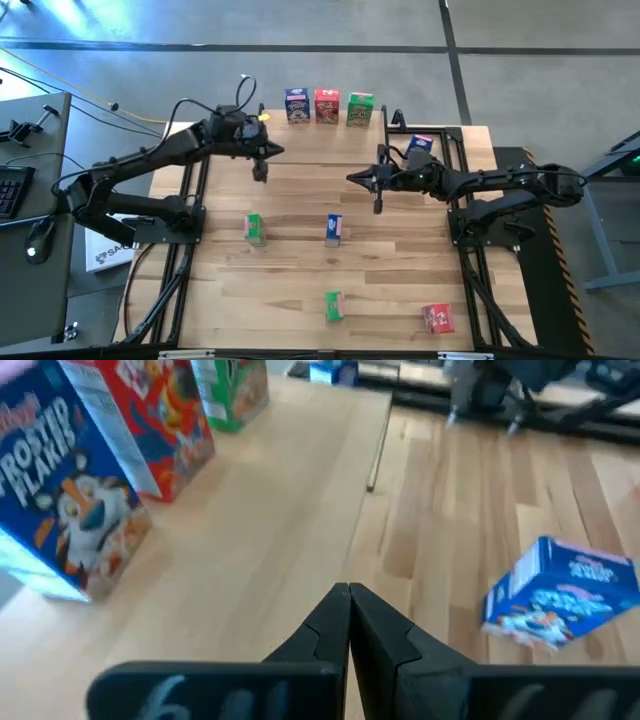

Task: Stack cereal on shelf
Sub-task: Put the top red cereal box aligned with the other red cereal box on the shelf

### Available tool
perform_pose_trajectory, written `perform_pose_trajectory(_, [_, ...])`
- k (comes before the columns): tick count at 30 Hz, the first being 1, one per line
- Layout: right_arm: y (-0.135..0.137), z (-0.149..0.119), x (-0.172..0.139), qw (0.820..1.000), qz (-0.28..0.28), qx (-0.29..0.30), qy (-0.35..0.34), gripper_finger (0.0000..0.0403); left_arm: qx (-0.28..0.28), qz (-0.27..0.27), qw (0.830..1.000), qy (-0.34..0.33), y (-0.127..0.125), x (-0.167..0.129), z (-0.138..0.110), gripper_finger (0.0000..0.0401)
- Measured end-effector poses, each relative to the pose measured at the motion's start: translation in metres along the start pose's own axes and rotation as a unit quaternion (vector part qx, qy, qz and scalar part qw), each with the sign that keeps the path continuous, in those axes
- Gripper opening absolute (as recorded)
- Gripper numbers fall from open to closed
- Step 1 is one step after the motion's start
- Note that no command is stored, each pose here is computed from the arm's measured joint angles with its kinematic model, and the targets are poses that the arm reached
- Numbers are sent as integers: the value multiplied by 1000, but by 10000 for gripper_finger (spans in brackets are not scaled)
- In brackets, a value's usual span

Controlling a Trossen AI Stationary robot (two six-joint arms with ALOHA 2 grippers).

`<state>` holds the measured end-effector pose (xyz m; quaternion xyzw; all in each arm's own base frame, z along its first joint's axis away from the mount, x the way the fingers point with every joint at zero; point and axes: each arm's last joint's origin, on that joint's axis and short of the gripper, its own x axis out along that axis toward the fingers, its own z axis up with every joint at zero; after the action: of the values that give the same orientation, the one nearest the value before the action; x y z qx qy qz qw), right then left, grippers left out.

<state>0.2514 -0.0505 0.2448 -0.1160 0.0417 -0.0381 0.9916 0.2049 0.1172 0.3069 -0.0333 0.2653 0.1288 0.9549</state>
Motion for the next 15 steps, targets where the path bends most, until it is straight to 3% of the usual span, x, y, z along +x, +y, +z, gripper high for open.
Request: perform_pose_trajectory(15, [0, -1, 0, 1000, 0, -5, 3, 0, 38, -65, 995, 69, -40, 14, -4, 0])
